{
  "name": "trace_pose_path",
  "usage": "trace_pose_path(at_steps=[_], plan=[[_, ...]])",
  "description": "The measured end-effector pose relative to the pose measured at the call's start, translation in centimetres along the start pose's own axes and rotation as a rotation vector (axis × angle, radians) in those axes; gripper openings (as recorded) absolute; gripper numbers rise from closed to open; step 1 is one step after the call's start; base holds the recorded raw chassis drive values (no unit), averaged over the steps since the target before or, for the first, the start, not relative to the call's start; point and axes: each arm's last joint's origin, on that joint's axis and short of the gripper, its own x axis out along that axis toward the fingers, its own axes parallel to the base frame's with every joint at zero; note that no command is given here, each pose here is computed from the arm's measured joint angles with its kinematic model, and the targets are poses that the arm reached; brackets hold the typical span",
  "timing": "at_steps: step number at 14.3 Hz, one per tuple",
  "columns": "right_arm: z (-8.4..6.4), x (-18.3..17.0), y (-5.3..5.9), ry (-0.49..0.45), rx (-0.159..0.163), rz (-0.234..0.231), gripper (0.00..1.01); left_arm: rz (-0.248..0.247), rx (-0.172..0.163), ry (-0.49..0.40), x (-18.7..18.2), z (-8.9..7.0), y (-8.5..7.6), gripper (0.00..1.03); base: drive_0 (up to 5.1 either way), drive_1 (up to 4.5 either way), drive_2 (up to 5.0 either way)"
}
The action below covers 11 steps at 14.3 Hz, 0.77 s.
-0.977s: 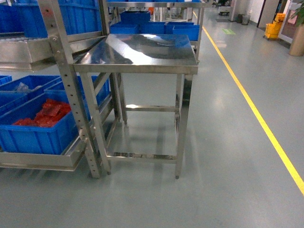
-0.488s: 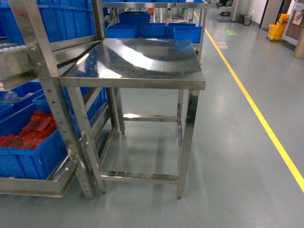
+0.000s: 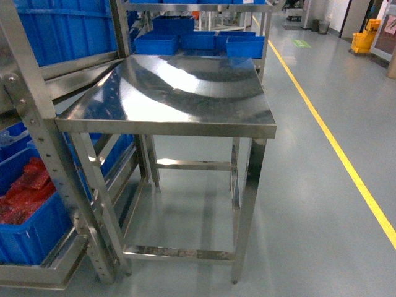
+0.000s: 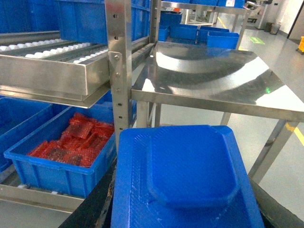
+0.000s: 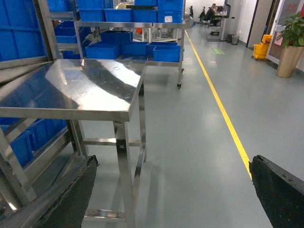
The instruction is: Pick blue part to blue bin on bottom shelf
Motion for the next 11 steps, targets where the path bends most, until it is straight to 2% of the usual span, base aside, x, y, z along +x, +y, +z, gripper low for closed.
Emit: trace_pose_path(at_steps=[8,11], plan=[[-0.01,0.00,0.00,0.001,0.000,0.000,0.98,-0.001,0.000,-0.003,0.00,0.03,0.00,0.43,0.1,4.21,-4.1],[-0.02,0.00,0.00,0.002,0.000,0.000,0.98,0.000,0.000,0.008,0.04,-0.07,0.00,0.43,0.0,0.00,0.0]])
